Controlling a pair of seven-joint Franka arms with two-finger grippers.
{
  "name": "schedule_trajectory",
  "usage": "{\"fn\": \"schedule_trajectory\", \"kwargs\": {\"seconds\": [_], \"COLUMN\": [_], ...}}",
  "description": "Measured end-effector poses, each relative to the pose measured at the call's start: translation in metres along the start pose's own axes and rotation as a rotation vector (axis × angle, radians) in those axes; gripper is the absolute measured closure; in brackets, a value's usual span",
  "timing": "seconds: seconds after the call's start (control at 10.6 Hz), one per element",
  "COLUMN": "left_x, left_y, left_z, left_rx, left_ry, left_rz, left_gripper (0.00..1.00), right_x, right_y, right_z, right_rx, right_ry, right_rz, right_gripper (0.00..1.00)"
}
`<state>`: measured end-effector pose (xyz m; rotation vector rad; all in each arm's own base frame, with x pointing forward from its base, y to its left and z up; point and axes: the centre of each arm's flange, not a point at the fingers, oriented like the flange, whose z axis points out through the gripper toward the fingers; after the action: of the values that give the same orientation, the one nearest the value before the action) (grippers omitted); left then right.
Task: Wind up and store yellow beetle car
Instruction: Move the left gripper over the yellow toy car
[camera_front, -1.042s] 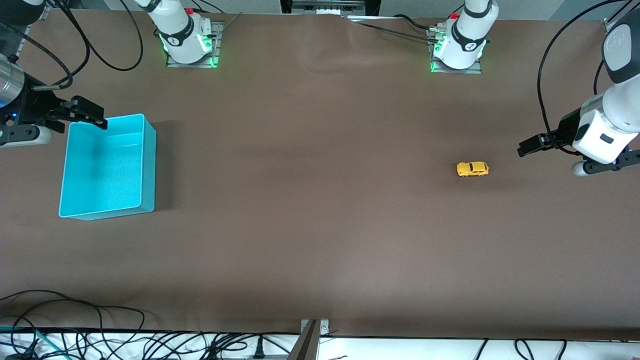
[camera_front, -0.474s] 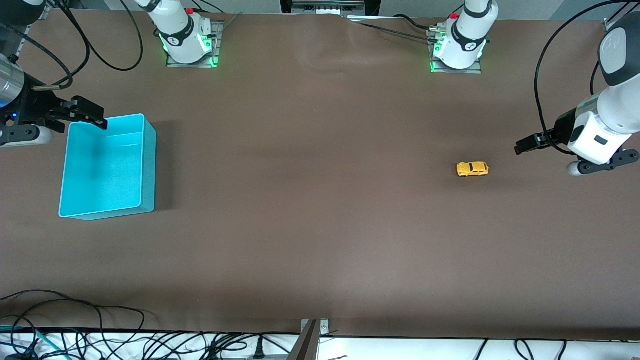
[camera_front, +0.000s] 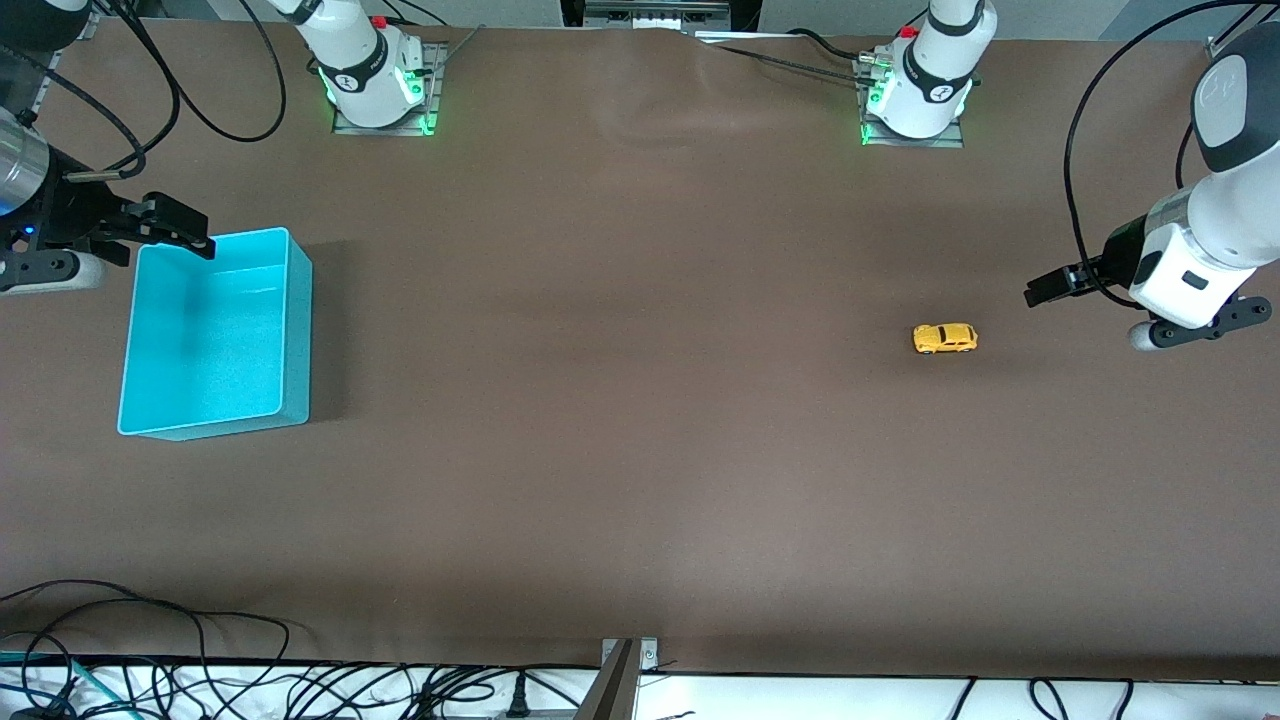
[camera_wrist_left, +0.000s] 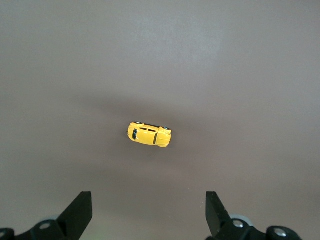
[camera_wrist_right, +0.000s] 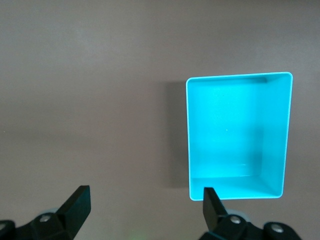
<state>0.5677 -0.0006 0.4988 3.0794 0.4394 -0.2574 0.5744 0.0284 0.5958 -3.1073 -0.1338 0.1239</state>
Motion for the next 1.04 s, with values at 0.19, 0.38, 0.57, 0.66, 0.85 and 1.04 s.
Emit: {"fn": "schedule_trajectory", "kwargs": {"seconds": [0.19,0.38,0.57,0.66,0.85,1.04], "left_x": [-0.001,-0.001,-0.004,-0.007,-0.006,0.001], "left_y": [0.0,-0.002,-0.004,-0.004,-0.002,-0.014], "left_z": [0.003,0.018,0.047,0.062,0.09,0.119], "left_rx": [0.001,0.012,0.045,0.066,0.05,-0.017], "left_ry": [-0.008,-0.039,-0.092,-0.114,-0.095,-0.059], "left_rz": [-0.053,-0.262,-0.48,-0.584,-0.831,-1.053], "left_gripper": [0.0,0.0,0.0,0.0,0.0,0.0], "right_x": [0.0,0.0,0.0,0.0,0.0,0.0], "right_y": [0.0,0.0,0.001,0.001,0.001,0.002], "right_z": [0.0,0.0,0.0,0.0,0.0,0.0], "right_rx": [0.0,0.0,0.0,0.0,0.0,0.0], "right_ry": [0.0,0.0,0.0,0.0,0.0,0.0], "right_rz": [0.0,0.0,0.002,0.002,0.002,0.002], "right_gripper": [0.0,0.0,0.0,0.0,0.0,0.0]}}
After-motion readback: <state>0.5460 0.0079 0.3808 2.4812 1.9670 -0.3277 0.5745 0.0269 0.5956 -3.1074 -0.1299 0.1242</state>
